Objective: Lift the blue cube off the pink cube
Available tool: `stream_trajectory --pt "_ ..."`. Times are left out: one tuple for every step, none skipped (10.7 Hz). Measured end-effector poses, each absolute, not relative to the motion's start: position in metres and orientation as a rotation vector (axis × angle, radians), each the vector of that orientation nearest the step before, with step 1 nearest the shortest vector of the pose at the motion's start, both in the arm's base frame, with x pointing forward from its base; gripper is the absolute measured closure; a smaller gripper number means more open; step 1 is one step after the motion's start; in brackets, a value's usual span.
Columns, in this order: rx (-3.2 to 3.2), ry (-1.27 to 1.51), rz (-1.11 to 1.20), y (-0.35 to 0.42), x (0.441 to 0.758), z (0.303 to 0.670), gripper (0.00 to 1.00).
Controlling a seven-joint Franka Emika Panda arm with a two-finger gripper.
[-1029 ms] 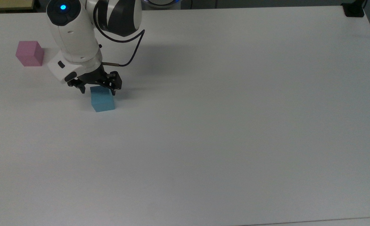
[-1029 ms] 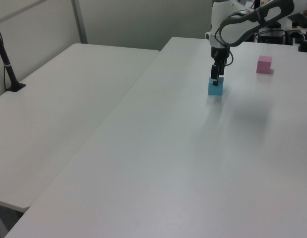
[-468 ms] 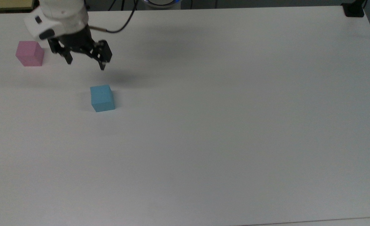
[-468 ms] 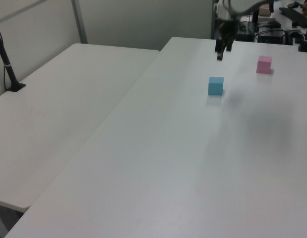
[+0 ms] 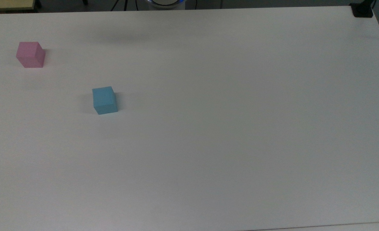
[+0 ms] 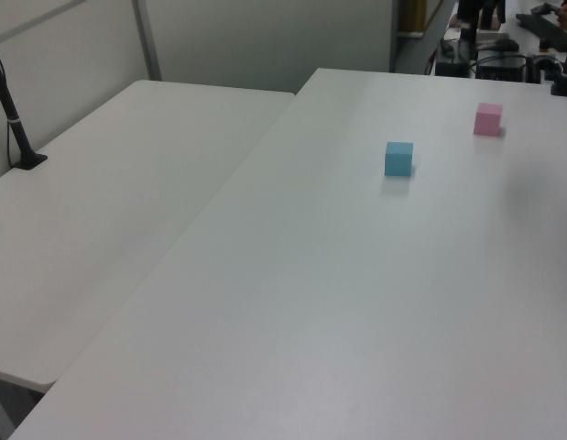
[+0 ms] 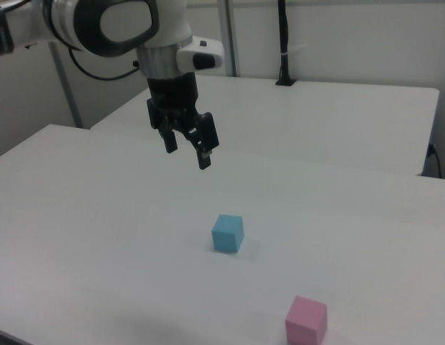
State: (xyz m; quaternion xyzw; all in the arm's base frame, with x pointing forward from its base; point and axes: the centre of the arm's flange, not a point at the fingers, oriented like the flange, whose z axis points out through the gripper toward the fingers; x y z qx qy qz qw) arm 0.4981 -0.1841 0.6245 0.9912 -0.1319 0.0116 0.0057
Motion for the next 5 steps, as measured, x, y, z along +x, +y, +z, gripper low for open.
stream_trajectory --pt "3.108 -0.406 0.063 -0.192 0.490 0.633 0.00" --pt "3.114 -0.354 0.082 -0.191 0.489 0.639 0.00" --pt "3.117 -0.310 0.095 -0.185 0.491 0.643 0.00" --pt "3.119 -0.275 0.098 -0.175 0.496 0.644 0.00" --pt "3.120 -0.241 0.094 -0.163 0.501 0.643 0.00"
